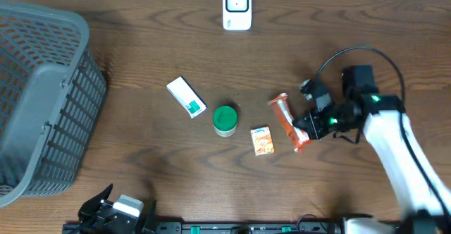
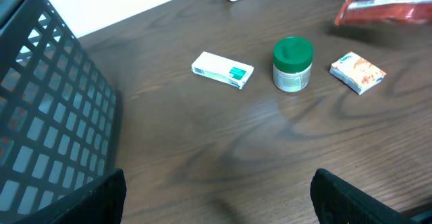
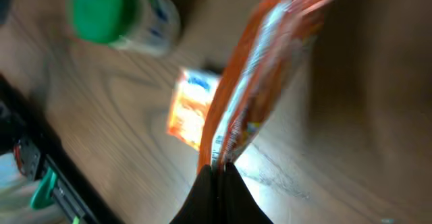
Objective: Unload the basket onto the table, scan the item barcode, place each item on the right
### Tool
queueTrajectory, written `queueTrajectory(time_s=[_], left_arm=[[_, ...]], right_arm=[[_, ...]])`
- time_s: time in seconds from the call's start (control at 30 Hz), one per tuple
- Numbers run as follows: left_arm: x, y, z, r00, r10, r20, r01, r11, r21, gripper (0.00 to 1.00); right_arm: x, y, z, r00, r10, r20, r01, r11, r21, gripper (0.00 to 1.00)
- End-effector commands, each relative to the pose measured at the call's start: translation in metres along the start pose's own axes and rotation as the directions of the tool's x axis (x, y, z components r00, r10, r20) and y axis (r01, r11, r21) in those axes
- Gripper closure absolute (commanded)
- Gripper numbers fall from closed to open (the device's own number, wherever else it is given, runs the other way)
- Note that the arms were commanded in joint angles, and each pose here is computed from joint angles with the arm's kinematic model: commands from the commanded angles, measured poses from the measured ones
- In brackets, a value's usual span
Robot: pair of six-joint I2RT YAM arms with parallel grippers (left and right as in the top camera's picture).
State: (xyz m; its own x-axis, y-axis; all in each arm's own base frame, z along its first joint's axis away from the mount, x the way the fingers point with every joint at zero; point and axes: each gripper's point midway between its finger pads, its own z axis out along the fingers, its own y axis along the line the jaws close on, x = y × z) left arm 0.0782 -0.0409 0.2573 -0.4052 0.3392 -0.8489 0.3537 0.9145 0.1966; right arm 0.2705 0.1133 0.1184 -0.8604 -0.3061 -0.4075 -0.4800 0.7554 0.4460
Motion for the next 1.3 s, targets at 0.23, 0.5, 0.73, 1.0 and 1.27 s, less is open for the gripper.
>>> queueTrajectory(time_s=[0.23,0.5,0.73,1.0,1.27], left_arm=[[-0.002,-0.002,-0.002,1.0,0.007,0.016,-0.007,1.0,0.006,0.14],[-0.002,-0.002,-0.002,1.0,0.007,0.016,-0.007,1.0,0.006,0.14],[-0.002,-0.002,-0.002,1.0,0.007,0.016,-0.007,1.0,0.006,0.14],[-0.002,-0.002,-0.002,1.0,0.007,0.016,-0.007,1.0,0.006,0.14],[-0.002,-0.002,-0.002,1.0,0.007,0.016,-0.007,1.0,0.006,0.14]], right_arm=[[-0.017,0.048,-0.049,0.974,-0.15,0.17,0.134,0.986,0.099,0.97],[0.02,0.001,0.01,0.998,0.057,-0.018,-0.055,0.991,0.126,0.25],[0.051,-0.019,0.051,0.968,0.154,-0.196,-0.136,0.985,0.103,0.24],[0.08,-0.035,0.083,0.916,0.222,-0.334,-0.201,0.975,0.097,0.28],[0.093,-0.04,0.094,0.888,0.251,-0.386,-0.231,0.968,0.098,0.36]])
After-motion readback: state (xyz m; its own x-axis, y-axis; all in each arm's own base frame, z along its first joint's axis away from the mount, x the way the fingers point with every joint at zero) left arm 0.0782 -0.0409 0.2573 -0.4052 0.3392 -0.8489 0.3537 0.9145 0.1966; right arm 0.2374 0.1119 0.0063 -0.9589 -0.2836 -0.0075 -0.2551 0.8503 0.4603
